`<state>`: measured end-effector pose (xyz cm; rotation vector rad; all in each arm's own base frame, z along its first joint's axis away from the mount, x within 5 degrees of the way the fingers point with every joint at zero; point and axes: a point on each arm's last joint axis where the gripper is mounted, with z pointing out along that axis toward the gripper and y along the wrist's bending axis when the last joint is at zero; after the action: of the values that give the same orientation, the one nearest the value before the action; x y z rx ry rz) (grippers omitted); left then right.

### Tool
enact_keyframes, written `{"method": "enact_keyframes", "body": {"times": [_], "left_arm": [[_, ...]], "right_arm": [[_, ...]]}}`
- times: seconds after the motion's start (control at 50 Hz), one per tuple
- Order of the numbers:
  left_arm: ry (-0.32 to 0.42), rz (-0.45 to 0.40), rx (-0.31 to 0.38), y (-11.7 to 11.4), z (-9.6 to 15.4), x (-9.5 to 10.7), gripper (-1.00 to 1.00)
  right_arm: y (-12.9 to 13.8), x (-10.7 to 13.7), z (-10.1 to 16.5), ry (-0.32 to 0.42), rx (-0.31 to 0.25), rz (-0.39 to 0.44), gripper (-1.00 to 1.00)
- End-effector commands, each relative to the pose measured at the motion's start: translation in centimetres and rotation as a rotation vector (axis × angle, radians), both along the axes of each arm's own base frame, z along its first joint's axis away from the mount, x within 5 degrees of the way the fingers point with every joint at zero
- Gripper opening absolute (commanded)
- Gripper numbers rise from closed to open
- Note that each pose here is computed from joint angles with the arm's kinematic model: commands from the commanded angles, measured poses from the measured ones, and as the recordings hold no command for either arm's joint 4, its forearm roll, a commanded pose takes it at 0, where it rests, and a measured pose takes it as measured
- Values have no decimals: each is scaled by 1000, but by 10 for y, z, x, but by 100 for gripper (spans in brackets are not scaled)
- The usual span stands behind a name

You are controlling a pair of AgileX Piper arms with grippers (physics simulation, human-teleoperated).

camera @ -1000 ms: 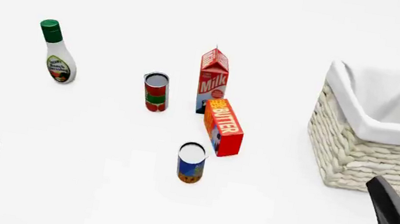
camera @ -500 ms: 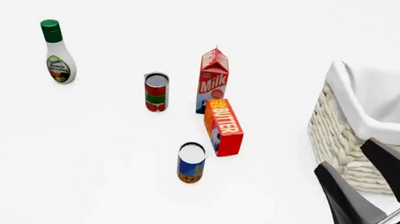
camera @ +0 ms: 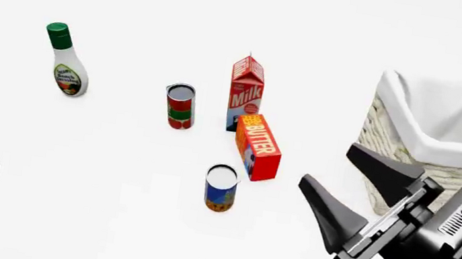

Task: Pick the alphabet soup and place it in the basket.

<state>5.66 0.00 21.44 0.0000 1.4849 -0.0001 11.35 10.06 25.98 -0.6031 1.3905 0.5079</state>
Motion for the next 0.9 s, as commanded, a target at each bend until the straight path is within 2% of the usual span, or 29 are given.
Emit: {"method": "enact_keyframes", "body": {"times": [0.02,0.64,0.9], "left_arm": [[0,0,0,0,0,0,100],[0,0,0,0,0,0,100],[0,0,0,0,0,0,100]], "right_arm": [[22,12,-8,20,-14,51,100],[60,42,-41,98,-60,76,100],[68,53,-53,121,-70,67,100]]}}
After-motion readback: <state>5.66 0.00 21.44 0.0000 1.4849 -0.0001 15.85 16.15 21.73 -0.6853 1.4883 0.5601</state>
